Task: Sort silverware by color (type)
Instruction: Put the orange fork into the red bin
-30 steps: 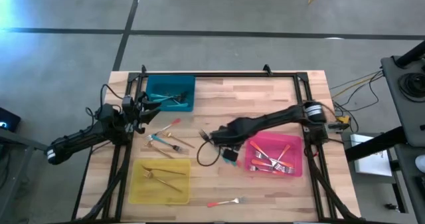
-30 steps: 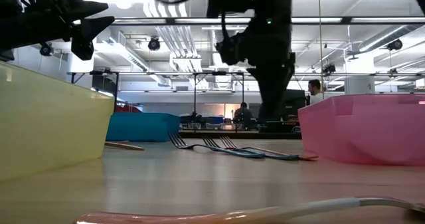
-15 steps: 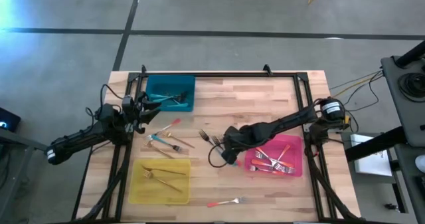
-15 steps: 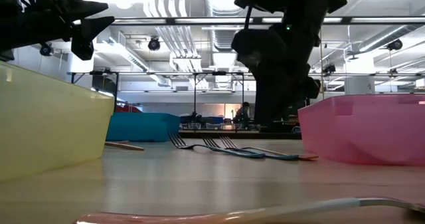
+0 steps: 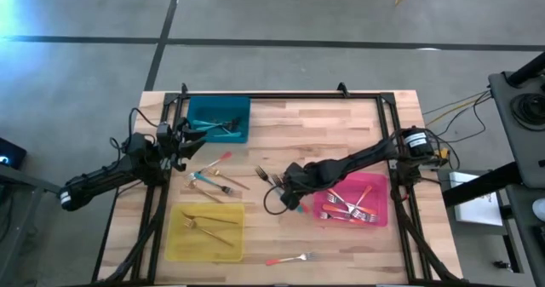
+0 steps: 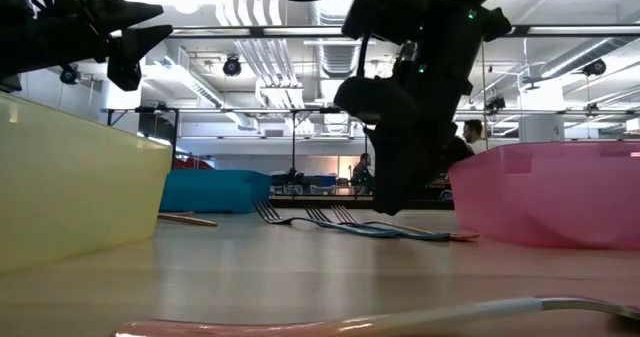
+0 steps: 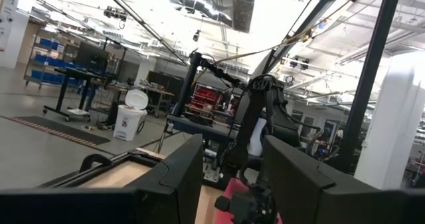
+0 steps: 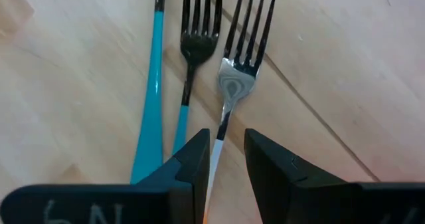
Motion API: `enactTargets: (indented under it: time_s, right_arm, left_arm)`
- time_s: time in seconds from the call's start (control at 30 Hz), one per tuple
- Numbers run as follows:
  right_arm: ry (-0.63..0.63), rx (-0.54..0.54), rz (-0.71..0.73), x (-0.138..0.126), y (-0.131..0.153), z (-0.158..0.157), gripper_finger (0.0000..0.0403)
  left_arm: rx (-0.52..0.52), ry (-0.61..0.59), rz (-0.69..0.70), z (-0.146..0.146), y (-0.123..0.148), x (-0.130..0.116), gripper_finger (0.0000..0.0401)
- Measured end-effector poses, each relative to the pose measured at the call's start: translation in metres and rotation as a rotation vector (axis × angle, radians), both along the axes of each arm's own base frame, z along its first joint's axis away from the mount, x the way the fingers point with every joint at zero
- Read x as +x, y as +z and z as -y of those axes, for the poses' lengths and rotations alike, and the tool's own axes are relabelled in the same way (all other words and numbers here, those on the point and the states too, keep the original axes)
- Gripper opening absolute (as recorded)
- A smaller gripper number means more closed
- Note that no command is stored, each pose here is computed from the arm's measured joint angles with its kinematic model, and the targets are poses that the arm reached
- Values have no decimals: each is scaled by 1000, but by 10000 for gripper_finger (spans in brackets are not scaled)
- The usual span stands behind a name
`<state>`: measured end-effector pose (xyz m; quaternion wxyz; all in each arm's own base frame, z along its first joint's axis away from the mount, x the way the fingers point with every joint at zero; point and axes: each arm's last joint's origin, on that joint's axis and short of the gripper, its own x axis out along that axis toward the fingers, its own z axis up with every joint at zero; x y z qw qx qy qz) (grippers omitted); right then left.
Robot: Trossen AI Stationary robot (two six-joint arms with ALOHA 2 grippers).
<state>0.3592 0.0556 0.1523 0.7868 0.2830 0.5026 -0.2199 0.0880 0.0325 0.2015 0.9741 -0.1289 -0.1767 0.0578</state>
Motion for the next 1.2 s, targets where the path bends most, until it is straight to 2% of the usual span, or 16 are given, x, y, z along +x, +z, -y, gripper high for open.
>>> enactTargets:
  time_s: [0.53,0.87,1.0,1.2]
  right_arm:
    - [-38,3,-5,5,-5,0,86]
    - [10,-1,18,19,21,-2,86]
    - [-3,-10,-43,16,23,-2,86]
    - [-37,1,-48,15,23,-2,86]
  left_arm:
    - [-1,0,-2,0,0,0,141]
    - [-1,0,-2,0,0,0,141]
    - [-1,0,-2,0,0,0,141]
    - [-2,0,-3,0,0,0,141]
